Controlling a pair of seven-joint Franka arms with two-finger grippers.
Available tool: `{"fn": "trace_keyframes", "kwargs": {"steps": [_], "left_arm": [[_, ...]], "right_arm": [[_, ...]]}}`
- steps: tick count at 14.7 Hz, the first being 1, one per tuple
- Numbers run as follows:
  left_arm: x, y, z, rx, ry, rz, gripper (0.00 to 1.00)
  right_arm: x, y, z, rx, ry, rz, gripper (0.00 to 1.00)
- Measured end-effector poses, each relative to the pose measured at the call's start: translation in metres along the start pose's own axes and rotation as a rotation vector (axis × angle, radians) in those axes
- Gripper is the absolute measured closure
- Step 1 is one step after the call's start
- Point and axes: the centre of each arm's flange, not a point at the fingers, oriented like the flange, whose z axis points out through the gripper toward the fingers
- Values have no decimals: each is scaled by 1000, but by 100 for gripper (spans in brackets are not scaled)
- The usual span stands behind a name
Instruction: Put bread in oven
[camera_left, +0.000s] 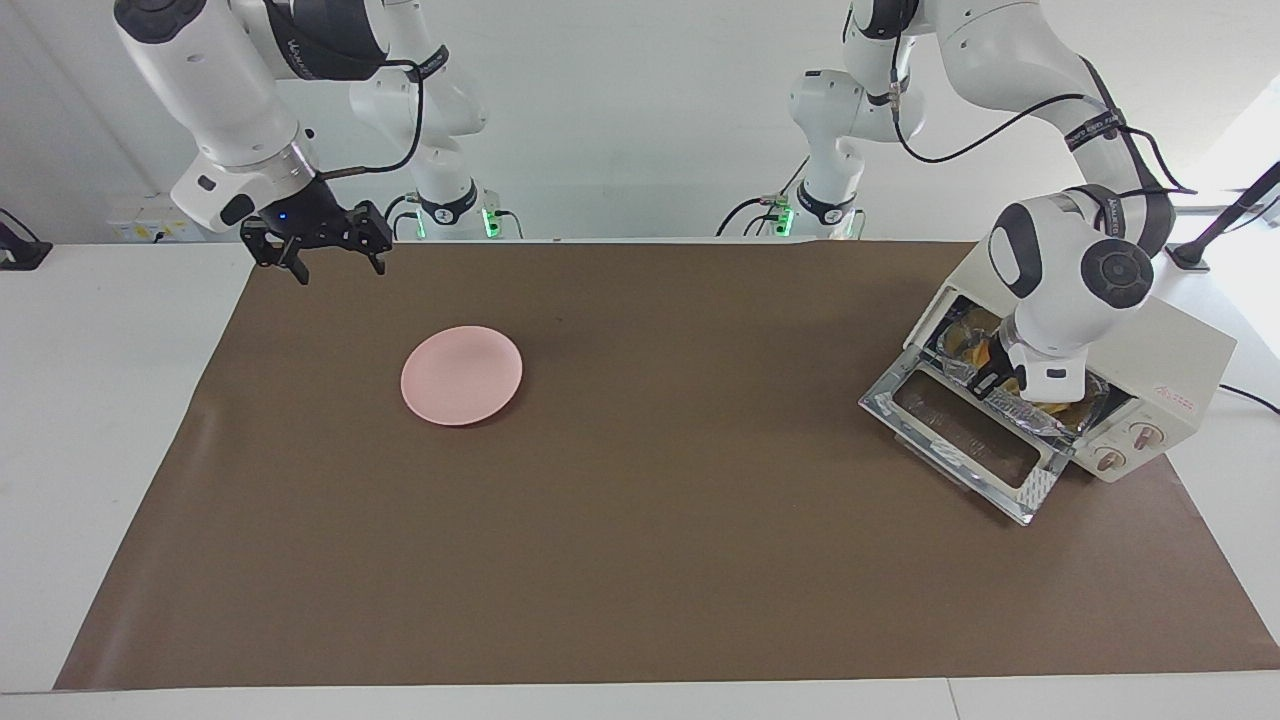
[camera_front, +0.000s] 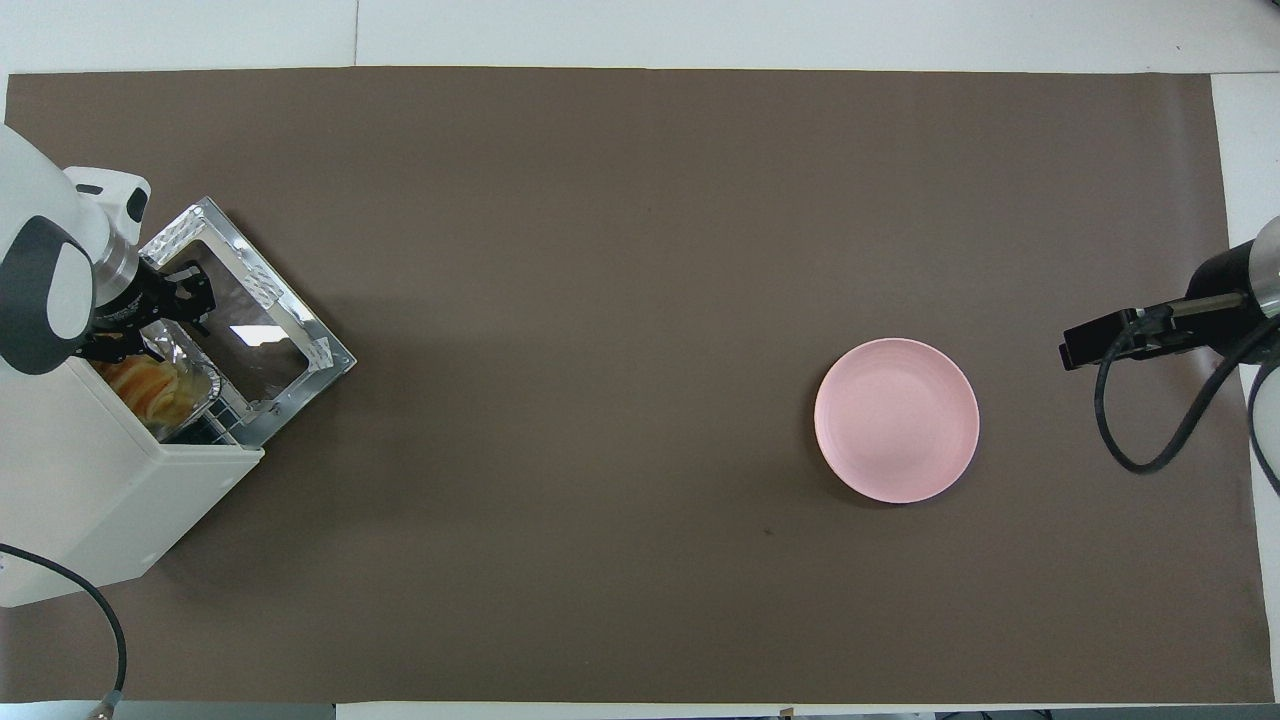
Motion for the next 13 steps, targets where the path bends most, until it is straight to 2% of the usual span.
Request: {"fn": "trace_keyframes", "kwargs": {"steps": [3, 4, 8, 13], "left_arm": [[2, 6, -17, -22, 37, 11, 7], [1, 11, -26, -30, 53, 20, 0], [-18, 34, -80, -48, 91, 87, 0], [-43, 2, -141, -59, 52, 314, 0]], "right_arm": [[0, 0, 0, 0, 0, 0, 0], [0, 0, 0, 0, 0, 0, 0], [0, 0, 0, 0, 0, 0, 0], [0, 0, 0, 0, 0, 0, 0]]}}
